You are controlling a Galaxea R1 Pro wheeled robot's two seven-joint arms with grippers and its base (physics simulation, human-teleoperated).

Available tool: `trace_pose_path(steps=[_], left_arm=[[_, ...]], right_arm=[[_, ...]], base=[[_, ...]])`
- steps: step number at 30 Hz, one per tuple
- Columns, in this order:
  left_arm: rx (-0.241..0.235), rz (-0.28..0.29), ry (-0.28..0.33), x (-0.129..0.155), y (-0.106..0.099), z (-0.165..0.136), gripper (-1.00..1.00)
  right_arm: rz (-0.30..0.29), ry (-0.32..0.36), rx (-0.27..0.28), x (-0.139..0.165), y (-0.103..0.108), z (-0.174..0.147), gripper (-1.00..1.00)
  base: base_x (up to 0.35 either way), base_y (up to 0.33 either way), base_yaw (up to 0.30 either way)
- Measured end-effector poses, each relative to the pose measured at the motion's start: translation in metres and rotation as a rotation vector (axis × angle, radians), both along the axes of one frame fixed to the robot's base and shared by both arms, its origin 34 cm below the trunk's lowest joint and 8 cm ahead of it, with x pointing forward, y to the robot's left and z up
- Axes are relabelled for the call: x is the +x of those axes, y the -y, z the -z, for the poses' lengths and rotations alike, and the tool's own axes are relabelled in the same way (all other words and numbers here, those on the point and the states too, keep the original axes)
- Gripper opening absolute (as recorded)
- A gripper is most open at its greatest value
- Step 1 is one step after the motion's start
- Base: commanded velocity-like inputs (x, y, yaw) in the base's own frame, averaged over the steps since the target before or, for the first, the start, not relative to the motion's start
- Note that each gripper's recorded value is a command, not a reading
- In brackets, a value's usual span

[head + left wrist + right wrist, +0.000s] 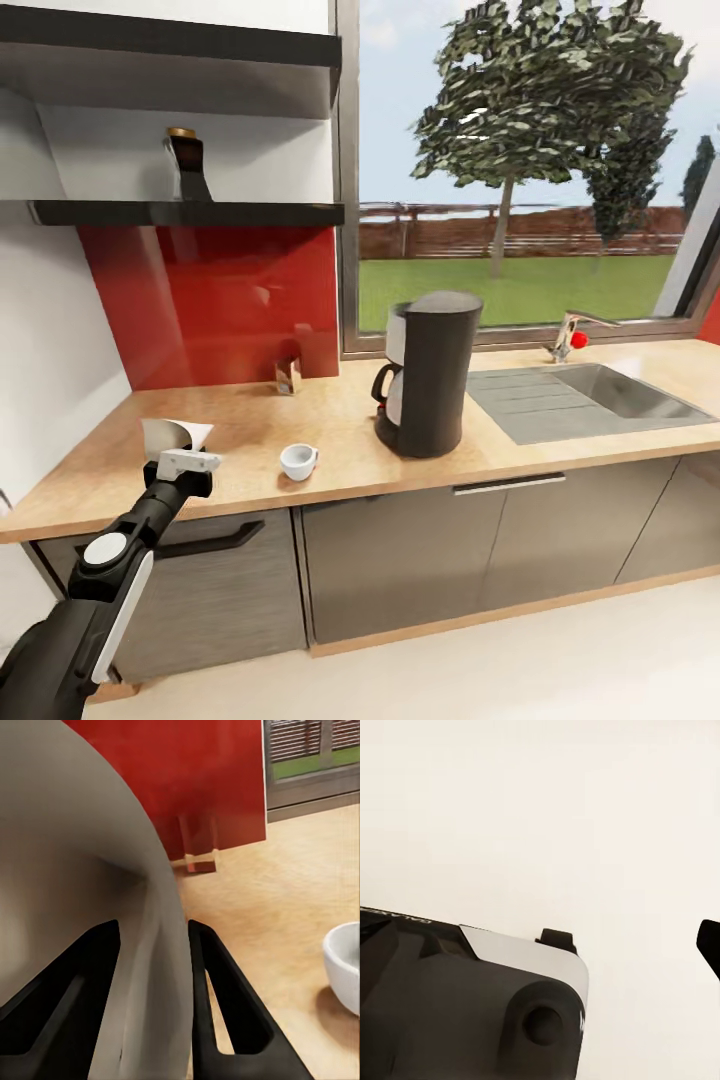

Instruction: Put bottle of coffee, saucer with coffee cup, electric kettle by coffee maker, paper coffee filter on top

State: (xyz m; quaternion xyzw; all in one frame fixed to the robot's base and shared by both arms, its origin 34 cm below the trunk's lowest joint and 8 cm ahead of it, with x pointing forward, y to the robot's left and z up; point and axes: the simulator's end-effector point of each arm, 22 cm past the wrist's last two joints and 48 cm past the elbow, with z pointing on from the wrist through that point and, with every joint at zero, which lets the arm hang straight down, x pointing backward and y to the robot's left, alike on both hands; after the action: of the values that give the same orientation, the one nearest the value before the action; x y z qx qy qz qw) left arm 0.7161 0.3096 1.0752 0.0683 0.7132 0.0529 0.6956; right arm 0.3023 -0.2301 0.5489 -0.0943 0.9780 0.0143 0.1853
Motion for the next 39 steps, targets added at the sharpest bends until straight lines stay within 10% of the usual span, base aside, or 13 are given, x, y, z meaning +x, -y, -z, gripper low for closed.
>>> trace_pose_path(steps=[39], left_arm=[[0.000, 0.000, 0.000, 0.0001, 0.0001, 0.0000, -1.00]], right_arm=[[0.000, 0.000, 0.000, -0.0001, 0.0000, 0.0000, 1.00]], base=[[0.000, 0.156, -0.169]])
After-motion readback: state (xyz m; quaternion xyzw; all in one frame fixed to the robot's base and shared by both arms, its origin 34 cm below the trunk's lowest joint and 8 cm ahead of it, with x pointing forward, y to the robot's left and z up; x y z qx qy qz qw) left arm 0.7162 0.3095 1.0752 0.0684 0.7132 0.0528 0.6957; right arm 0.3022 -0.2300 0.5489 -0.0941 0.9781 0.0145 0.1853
